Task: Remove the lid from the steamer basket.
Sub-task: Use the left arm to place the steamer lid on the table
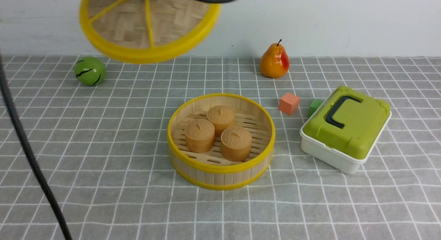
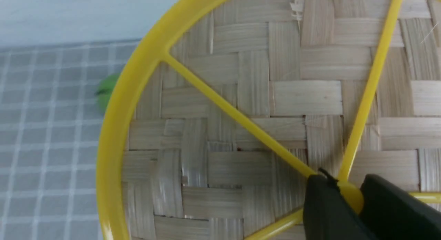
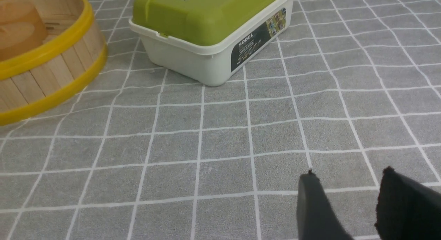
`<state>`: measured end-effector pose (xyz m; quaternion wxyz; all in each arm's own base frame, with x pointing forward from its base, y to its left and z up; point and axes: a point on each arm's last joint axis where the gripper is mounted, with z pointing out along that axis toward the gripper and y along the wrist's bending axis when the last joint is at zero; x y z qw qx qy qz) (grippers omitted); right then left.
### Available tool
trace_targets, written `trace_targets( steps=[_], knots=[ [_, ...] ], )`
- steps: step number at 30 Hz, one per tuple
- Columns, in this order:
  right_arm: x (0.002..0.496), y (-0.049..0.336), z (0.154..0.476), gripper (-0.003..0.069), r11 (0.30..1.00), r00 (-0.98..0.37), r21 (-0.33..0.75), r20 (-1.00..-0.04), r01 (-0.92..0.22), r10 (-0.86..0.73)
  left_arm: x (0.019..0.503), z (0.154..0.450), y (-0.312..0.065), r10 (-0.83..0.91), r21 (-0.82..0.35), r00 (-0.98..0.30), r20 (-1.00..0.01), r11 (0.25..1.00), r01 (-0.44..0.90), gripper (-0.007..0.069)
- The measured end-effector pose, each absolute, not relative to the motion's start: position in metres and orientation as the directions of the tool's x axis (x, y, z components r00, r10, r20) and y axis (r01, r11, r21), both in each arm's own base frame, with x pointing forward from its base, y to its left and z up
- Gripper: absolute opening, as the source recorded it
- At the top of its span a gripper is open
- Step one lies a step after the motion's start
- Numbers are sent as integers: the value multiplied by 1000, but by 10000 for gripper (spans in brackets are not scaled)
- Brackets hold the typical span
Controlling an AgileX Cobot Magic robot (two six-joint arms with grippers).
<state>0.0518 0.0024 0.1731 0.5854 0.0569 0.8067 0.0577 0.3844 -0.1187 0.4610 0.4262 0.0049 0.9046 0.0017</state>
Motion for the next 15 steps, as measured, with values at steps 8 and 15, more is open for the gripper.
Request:
trace_targets(
  steps=[8,15],
  knots=[
    [52,2,173,241,987,-308,161,-938,24,160,407,349,-53,-140,-15,-802,-580,987,-162,108],
    [52,2,173,241,987,-308,161,-938,24,160,409,249,-34,-228,-33,-813,-536,968,-250,108]
  ],
)
